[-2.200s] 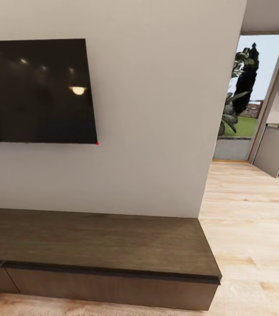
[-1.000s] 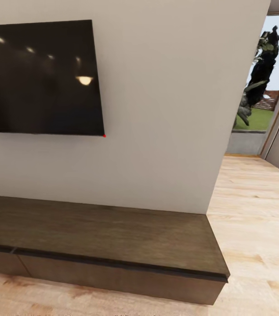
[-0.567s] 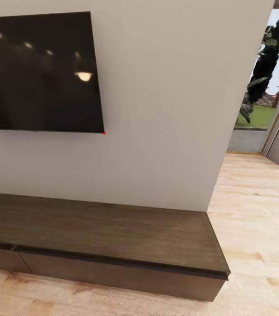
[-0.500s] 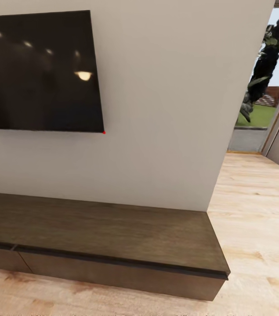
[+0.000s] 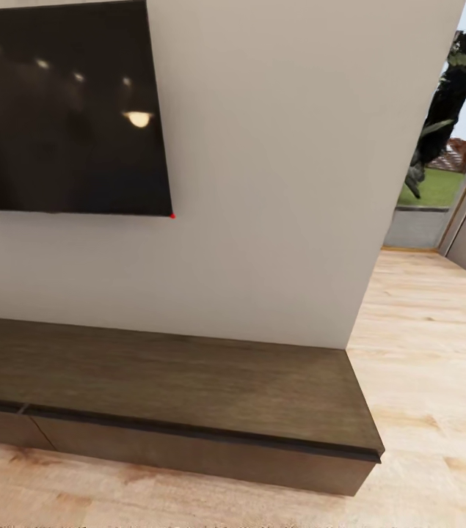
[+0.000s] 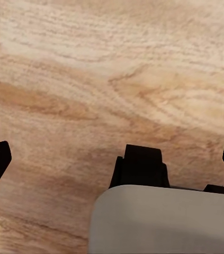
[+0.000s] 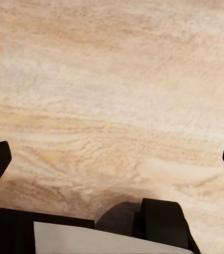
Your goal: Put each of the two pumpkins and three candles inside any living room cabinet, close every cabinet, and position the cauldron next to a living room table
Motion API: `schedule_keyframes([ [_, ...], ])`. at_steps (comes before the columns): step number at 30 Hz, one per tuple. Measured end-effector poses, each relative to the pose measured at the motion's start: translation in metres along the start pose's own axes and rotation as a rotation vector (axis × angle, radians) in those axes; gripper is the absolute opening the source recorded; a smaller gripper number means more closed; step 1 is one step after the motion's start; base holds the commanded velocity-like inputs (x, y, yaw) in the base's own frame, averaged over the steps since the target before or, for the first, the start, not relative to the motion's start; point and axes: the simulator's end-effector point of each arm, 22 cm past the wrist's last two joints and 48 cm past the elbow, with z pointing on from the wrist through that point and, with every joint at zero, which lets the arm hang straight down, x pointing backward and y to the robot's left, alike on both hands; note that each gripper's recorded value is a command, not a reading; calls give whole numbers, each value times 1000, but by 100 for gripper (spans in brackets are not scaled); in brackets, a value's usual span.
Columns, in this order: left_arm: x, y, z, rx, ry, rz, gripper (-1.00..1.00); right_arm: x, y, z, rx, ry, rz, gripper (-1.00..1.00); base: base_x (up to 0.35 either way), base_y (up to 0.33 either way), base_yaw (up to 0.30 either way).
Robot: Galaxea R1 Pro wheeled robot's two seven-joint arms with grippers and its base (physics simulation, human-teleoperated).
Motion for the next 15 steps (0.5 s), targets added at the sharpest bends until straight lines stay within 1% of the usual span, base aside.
schedule_keyframes([
  [15, 10, 0, 2, -2, 23, 4, 100, 10, 0, 1, -1, 24, 4, 100, 0, 0, 0],
])
